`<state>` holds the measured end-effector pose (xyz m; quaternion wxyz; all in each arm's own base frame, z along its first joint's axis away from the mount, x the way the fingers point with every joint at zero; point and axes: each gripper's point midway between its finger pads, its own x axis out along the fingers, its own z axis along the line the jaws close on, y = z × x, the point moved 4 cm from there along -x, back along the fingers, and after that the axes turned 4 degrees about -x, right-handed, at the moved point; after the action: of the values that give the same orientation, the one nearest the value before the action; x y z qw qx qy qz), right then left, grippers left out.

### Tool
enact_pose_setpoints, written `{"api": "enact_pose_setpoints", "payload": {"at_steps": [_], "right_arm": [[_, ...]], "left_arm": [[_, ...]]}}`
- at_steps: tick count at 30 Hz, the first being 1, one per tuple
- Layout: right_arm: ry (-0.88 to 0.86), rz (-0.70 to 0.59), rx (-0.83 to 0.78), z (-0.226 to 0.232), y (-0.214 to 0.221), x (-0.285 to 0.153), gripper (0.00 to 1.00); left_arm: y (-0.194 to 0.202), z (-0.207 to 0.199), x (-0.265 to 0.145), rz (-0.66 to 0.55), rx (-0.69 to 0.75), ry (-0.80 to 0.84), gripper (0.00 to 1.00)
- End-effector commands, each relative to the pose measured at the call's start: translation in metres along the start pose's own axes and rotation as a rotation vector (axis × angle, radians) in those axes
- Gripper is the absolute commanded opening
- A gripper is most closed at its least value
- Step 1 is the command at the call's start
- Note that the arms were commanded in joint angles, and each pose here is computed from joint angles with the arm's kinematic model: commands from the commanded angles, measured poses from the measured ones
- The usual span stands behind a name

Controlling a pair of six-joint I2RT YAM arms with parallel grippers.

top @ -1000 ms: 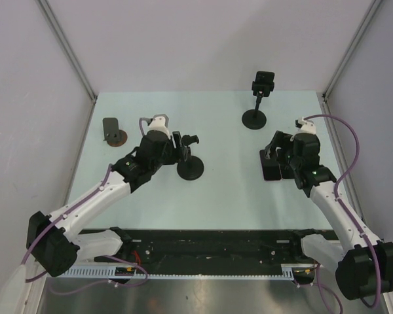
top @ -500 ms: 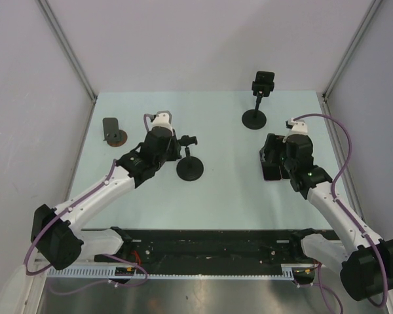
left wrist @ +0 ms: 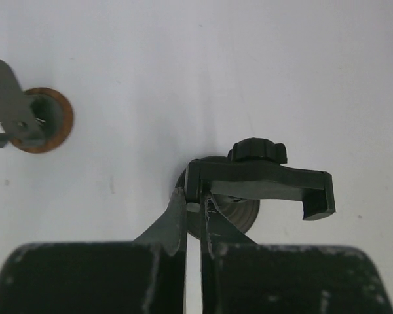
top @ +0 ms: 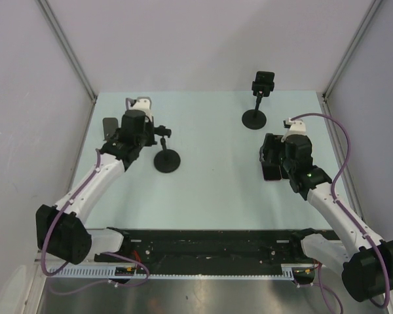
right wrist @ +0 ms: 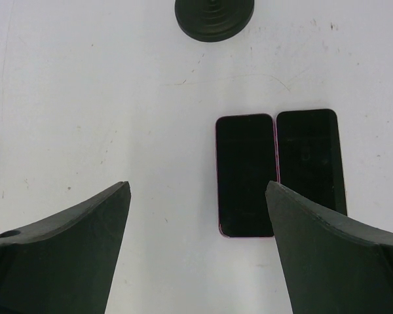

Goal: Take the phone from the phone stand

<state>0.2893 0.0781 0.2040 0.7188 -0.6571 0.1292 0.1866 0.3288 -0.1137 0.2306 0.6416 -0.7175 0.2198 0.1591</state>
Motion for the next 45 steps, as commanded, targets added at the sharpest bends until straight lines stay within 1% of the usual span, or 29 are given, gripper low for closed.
{"api": "enact_pose_setpoints", "payload": {"at_steps": [1, 2, 4, 5, 8, 9, 10, 12, 13, 14, 16, 20, 27, 31, 35, 40, 42, 43, 45], "right_arm": [[-0.024, -0.092, -0.014, 0.006, -0.024, -0.005, 0.9], [-0.026, -0.093, -0.016, 0.006, -0.025, -0.005, 0.89], [-0.028, -0.096, -0.018, 0.006, -0.026, -0.006, 0.9], [-0.026, -0.096, -0.023, 0.006, -0.025, -0.006, 0.89], [-0.031, -0.1, -0.028, 0.006, -0.026, -0.006, 0.9], [-0.037, -0.098, -0.029, 0.007, -0.026, -0.005, 0.89], [-0.037, -0.099, -0.032, 0.007, -0.026, -0.005, 0.89], [-0.033, -0.103, -0.039, 0.006, -0.027, -0.006, 0.89], [-0.031, -0.105, -0.041, 0.006, -0.027, -0.007, 0.89], [-0.031, -0.104, -0.045, 0.006, -0.027, -0.007, 0.89], [-0.023, -0.106, -0.049, 0.004, -0.027, -0.007, 0.89], [-0.021, -0.103, -0.053, 0.003, -0.027, -0.007, 0.89], [-0.019, -0.104, -0.052, 0.002, -0.027, -0.006, 0.89], [-0.013, -0.106, -0.05, 0.0, -0.028, -0.006, 0.89], [-0.021, -0.104, -0.044, 0.001, -0.028, -0.005, 0.89], [-0.02, -0.105, -0.033, -0.002, -0.028, -0.006, 0.89], [-0.02, -0.104, -0.027, -0.003, -0.028, -0.006, 0.89], [-0.027, -0.105, -0.023, -0.002, -0.029, -0.006, 0.89], [-0.03, -0.109, -0.014, -0.002, -0.03, -0.005, 0.89]], "left_arm": [[-0.073, 0.029, 0.006, -0.189, 0.056, 0.034, 0.0], [-0.073, 0.035, 0.015, -0.173, 0.054, 0.032, 0.0], [-0.083, 0.054, 0.022, -0.185, 0.048, 0.026, 0.0], [-0.083, 0.056, 0.03, -0.176, 0.052, 0.044, 0.0], [-0.097, 0.07, 0.041, -0.217, 0.059, 0.038, 0.0], [-0.096, 0.074, 0.051, -0.207, 0.08, 0.039, 0.0], [-0.104, 0.081, 0.052, -0.223, 0.077, 0.034, 0.0], [-0.106, 0.088, 0.061, -0.22, 0.083, 0.04, 0.0], [-0.112, 0.096, 0.062, -0.231, 0.081, 0.028, 0.0], [-0.114, 0.095, 0.064, -0.235, 0.085, 0.035, 0.0], [-0.121, 0.116, 0.067, -0.242, 0.071, 0.008, 0.0], [-0.128, 0.128, 0.072, -0.248, 0.082, 0.002, 0.0], [-0.126, 0.139, 0.079, -0.233, 0.102, -0.015, 0.0], [-0.122, 0.139, 0.085, -0.218, 0.105, 0.005, 0.0], [-0.119, 0.134, 0.093, -0.201, 0.112, 0.064, 0.0], [-0.122, 0.138, 0.097, -0.198, 0.124, 0.043, 0.01], [-0.122, 0.137, 0.097, -0.197, 0.126, 0.046, 0.06], [-0.122, 0.137, 0.096, -0.197, 0.124, 0.046, 0.15], [-0.121, 0.135, 0.094, -0.193, 0.12, 0.056, 0.28]]}}
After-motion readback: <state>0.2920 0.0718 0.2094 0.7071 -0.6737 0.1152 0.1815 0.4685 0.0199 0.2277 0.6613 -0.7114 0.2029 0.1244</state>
